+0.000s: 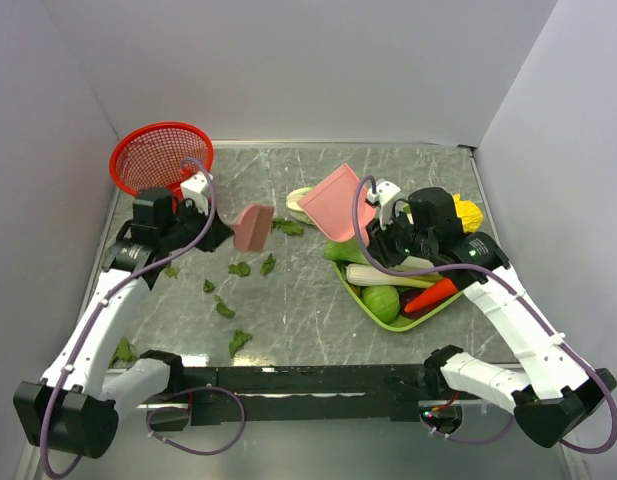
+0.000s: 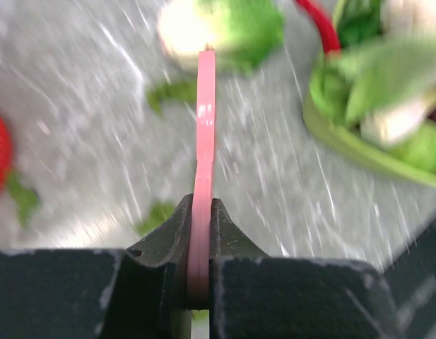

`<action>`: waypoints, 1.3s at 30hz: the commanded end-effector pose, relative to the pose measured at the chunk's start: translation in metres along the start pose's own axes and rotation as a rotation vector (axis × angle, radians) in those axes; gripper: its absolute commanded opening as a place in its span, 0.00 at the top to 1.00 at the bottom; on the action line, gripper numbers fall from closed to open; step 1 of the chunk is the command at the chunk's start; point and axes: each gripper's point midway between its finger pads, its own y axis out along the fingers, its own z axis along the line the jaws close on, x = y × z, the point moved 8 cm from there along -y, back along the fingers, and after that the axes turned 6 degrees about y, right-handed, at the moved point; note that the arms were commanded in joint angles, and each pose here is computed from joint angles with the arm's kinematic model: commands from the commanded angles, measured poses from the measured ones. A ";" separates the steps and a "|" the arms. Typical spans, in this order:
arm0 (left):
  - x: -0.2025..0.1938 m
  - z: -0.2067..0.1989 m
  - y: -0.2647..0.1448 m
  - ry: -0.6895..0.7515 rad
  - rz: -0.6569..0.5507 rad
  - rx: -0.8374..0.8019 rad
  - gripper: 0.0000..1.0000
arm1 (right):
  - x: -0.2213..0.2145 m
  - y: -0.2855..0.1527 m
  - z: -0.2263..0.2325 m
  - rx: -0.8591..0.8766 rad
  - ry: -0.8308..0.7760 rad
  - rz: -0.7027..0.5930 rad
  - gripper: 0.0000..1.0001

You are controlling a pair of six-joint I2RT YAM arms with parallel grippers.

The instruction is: Sweep away the paper scraps from the table

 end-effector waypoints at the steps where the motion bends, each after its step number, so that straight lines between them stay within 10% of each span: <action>1: 0.034 0.021 0.024 -0.026 -0.151 0.095 0.99 | 0.010 -0.002 0.002 0.017 -0.033 -0.083 1.00; 19: 0.035 0.065 0.134 -0.484 -0.142 0.105 0.99 | -0.044 0.009 0.026 0.151 -0.161 0.108 1.00; 39: -0.031 0.064 0.053 -0.189 0.236 0.389 0.99 | -0.047 0.063 0.058 0.195 -0.136 0.265 1.00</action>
